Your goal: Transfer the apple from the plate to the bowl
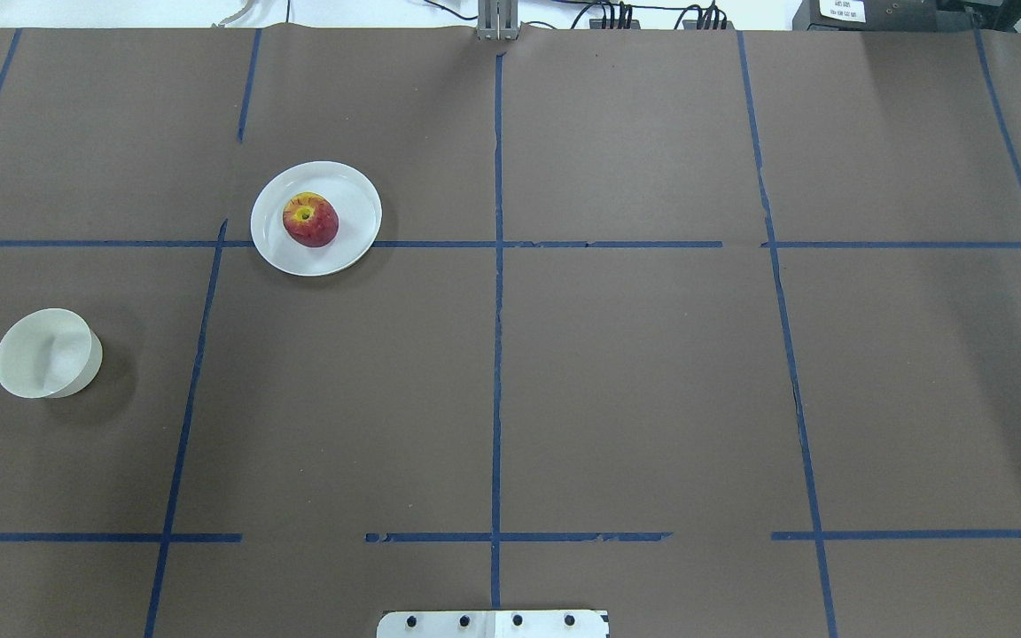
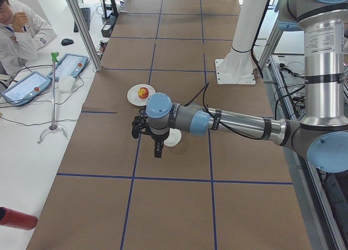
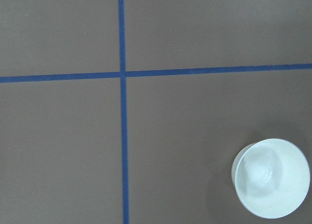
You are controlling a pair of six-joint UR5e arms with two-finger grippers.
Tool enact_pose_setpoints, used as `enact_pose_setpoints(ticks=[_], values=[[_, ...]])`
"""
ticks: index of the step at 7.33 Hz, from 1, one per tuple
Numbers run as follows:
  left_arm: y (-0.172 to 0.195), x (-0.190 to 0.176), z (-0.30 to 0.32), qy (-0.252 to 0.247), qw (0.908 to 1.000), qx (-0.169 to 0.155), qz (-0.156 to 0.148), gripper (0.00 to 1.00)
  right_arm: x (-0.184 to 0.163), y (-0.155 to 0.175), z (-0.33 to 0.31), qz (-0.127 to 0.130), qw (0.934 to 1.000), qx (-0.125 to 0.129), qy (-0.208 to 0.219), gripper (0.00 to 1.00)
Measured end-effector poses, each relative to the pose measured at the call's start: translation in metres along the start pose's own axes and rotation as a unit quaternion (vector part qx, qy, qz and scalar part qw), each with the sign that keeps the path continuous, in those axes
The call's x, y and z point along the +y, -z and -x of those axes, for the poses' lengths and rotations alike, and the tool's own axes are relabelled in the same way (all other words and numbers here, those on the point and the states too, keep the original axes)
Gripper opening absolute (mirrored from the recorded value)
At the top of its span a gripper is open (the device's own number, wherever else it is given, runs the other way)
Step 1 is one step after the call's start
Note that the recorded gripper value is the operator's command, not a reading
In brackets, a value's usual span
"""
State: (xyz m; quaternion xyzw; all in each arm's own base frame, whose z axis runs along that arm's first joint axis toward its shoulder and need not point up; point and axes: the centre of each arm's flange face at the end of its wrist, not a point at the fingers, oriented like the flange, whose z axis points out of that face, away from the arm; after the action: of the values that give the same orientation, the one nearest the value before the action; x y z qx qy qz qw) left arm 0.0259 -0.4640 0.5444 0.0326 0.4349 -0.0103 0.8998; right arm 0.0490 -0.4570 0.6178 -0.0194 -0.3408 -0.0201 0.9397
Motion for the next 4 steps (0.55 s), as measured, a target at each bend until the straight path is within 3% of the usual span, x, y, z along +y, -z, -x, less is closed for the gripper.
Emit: enact_pose_setpoints(ticks=[4], values=[[-0.075,-0.056,-0.198,0.057,0.9976,0.021,0.033,1.0,0.0,0.0,0.0,0.0,1.0,0.0,0.0,1.0]])
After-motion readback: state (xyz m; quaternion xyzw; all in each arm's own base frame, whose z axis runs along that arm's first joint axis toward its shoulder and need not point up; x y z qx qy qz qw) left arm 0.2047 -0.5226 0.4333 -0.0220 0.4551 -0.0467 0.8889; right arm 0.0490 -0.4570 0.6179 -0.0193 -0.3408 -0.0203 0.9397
